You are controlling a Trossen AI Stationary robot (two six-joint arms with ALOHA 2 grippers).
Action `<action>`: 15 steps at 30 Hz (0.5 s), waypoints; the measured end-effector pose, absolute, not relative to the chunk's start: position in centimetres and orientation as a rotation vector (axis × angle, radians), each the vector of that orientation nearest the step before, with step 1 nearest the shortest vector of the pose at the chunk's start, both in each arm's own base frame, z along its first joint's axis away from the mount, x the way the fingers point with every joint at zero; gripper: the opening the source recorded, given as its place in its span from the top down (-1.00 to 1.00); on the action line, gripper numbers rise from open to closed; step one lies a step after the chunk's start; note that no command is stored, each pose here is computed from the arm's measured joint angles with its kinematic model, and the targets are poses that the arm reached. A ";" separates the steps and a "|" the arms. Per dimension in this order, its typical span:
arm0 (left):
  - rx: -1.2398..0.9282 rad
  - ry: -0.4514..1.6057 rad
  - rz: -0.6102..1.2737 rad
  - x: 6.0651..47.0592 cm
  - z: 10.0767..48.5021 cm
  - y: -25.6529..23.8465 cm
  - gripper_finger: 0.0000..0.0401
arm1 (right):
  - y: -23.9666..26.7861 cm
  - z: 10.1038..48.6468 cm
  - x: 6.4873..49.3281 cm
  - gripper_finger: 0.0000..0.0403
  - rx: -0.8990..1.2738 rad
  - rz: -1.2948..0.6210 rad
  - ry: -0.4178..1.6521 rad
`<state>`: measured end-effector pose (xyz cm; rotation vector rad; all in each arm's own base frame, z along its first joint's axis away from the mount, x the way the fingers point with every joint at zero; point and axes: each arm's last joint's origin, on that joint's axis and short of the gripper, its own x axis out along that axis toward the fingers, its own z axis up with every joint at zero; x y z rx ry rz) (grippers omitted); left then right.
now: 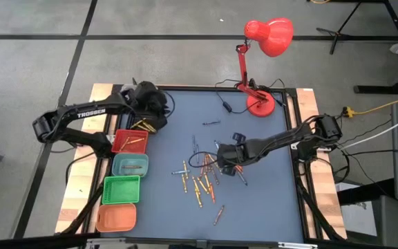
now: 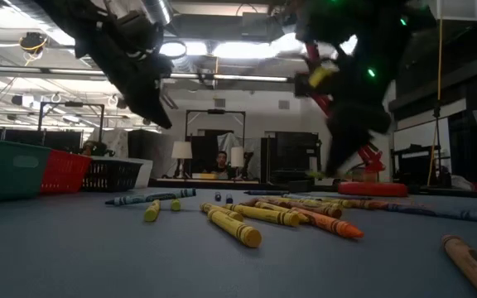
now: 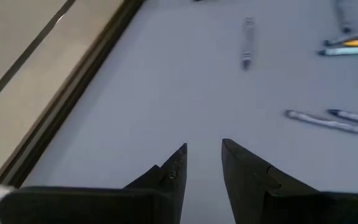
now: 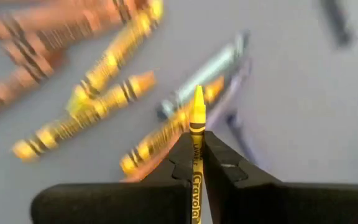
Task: Sort crayons
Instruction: Put the green crayon into the black bin
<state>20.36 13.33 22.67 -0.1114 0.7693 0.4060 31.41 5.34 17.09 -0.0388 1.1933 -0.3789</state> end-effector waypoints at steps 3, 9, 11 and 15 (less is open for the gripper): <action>-0.083 0.762 0.352 21.1 22.7 12.2 0.58 | 5.5 19.0 32.7 0.92 -0.123 -0.356 1.123; -0.034 0.749 0.243 22.5 22.8 9.7 0.58 | 6.0 23.4 36.0 0.92 -0.265 -0.257 0.863; -0.016 0.740 0.206 22.9 22.9 8.8 0.58 | 6.3 24.6 37.0 0.92 -0.299 -0.218 0.758; 0.027 0.695 0.125 23.9 23.2 6.8 0.58 | 6.7 26.3 38.2 0.92 -0.341 -0.136 0.572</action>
